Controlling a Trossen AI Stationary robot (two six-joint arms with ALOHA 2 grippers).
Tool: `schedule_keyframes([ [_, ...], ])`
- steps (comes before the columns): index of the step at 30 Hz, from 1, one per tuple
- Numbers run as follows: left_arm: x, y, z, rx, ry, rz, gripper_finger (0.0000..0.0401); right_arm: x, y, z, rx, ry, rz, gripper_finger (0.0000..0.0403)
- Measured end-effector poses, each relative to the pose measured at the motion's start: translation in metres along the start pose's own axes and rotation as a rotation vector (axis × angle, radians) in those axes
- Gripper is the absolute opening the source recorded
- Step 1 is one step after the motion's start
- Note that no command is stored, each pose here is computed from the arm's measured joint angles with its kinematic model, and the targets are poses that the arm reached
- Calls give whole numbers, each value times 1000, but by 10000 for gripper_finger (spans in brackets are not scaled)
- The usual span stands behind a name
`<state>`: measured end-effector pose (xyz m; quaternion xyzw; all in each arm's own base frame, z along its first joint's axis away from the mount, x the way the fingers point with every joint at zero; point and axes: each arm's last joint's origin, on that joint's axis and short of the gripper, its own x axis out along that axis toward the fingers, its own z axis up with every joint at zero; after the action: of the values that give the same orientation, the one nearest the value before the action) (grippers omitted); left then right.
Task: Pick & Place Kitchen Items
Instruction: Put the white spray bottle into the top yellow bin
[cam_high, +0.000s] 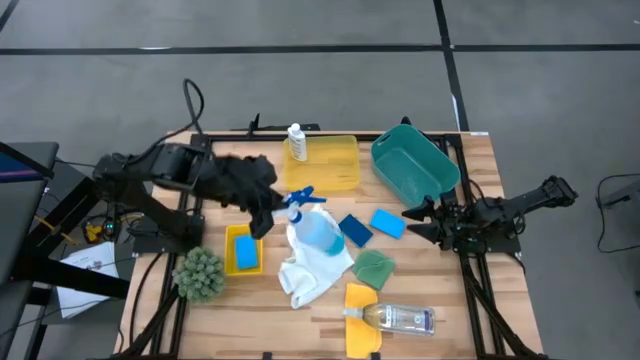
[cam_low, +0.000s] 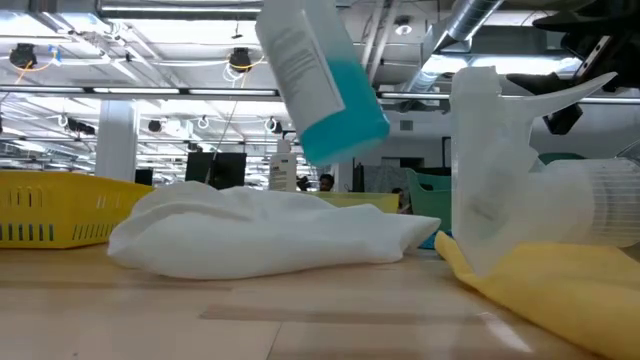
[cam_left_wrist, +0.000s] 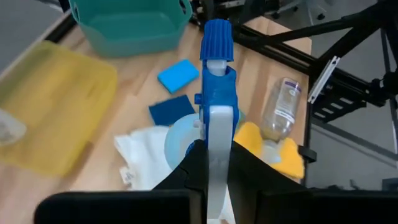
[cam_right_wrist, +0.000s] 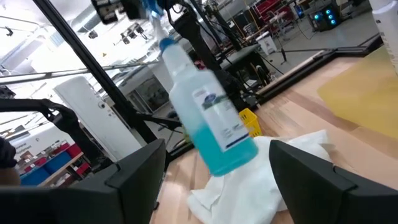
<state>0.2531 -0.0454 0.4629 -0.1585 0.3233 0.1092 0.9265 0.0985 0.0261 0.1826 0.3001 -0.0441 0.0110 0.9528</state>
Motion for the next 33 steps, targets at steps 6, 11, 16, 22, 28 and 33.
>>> schedule_keyframes([
  [6,8,29,17,75,-9,-4,26,0,-2,-3,10,31,-21,278],
  [11,13,51,33,124,-51,-9,26,0,-1,-1,14,9,-11,278],
  [16,11,76,58,162,-90,18,26,0,-1,3,-3,-26,-7,278],
  [22,14,104,86,217,-77,88,26,1,-1,8,-22,-67,-26,278],
  [28,45,134,99,241,16,158,25,1,1,19,-49,-103,-28,278],
  [33,67,156,100,240,81,198,25,2,-1,22,-64,-113,-33,278],
])
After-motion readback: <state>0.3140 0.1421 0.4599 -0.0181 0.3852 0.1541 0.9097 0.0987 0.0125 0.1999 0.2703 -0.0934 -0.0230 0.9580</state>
